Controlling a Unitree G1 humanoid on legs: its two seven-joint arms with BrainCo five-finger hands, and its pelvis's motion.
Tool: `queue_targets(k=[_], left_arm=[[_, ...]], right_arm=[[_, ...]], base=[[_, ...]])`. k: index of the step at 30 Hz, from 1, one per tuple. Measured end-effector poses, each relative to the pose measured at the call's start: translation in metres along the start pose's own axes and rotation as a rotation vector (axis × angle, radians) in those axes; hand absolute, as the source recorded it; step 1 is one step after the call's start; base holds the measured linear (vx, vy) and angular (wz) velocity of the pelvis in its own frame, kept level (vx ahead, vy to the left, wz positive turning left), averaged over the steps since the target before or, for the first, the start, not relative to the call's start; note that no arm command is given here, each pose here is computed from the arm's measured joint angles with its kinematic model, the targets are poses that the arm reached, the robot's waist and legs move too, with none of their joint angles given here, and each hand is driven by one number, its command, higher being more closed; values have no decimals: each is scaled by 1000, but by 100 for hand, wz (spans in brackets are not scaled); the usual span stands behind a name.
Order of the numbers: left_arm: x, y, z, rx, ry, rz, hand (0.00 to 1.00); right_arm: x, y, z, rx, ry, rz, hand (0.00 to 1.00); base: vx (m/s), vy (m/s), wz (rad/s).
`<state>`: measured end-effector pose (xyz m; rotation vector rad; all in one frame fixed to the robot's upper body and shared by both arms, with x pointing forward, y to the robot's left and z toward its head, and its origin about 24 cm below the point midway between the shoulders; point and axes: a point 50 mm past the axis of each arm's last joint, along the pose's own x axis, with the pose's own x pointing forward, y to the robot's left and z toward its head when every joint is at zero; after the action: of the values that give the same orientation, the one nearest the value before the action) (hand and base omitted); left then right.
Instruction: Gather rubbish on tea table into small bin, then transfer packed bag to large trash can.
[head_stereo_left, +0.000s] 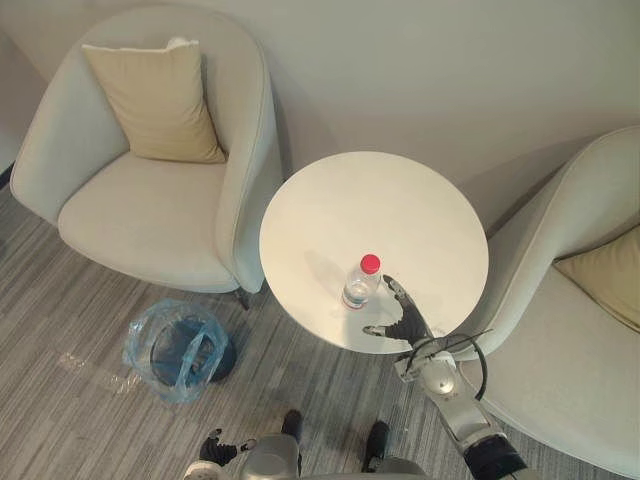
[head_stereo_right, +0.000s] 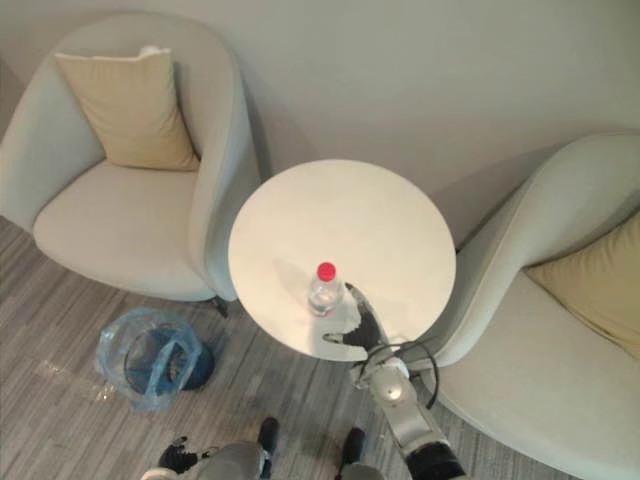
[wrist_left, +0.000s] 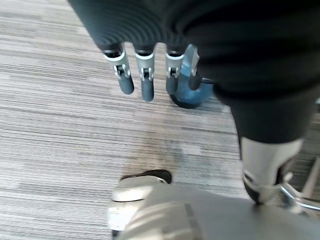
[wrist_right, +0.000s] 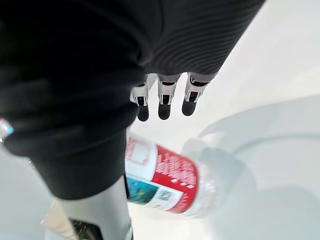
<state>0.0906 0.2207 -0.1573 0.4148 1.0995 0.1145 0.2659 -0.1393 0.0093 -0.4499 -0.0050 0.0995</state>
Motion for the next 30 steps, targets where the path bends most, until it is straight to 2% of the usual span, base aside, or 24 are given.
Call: queue_targets(k=[13,14,22,30], left_arm=[[0,0,4,-57,-7,12,0],[1,0,6,-69,-11,16,0],[0,-1,13,-121,-35,46,0],[0,-1,15,-128,-40,46,0]], right_arm=[[27,-1,25,108,-49,-113,0],[30,-3,30,122,-61,-123,100],[42,-5,49,177,-112,-179,100],[45,-8,44,210,-78,-198,100]], base=[[-9,5,9],[-5,13,8],[-7,6,3],[-4,5,2]])
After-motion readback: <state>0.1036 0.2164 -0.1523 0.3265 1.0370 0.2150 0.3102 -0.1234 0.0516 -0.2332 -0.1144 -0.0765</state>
